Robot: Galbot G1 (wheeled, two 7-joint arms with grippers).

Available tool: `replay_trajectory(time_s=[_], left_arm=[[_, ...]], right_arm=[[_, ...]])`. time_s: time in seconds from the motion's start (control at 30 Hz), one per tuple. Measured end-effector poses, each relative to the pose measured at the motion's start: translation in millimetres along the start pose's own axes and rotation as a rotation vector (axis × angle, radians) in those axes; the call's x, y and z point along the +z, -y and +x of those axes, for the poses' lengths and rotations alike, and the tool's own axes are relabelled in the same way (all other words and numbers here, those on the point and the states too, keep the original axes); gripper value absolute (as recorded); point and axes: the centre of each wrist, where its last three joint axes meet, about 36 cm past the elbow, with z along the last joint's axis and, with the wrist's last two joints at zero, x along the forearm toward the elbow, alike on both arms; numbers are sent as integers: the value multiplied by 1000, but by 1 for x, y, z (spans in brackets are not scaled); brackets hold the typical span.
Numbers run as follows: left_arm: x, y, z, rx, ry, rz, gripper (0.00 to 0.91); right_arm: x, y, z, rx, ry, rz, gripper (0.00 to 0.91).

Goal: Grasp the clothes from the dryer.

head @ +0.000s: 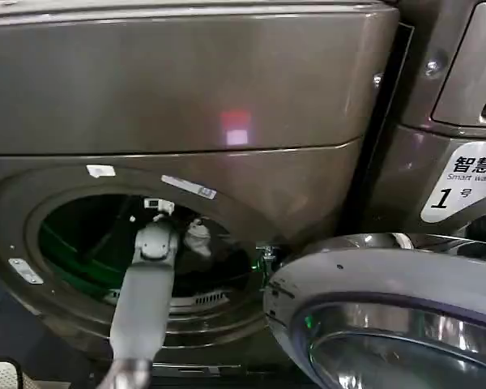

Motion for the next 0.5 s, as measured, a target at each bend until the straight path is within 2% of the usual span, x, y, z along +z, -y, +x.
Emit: replay_trajectory(time_s=[0.17,0.33,0.5], left_arm=[[-11,-6,-22,34,28,-183,907],[-17,-15,-35,119,77,-447,907],[-33,-16,-45,217,88,-717,907]], right_arm=[[1,0,0,-6,-1,4,907],[2,-2,-1,-16,-2,7,907],[4,-6,-1,-24,-3,4,907]])
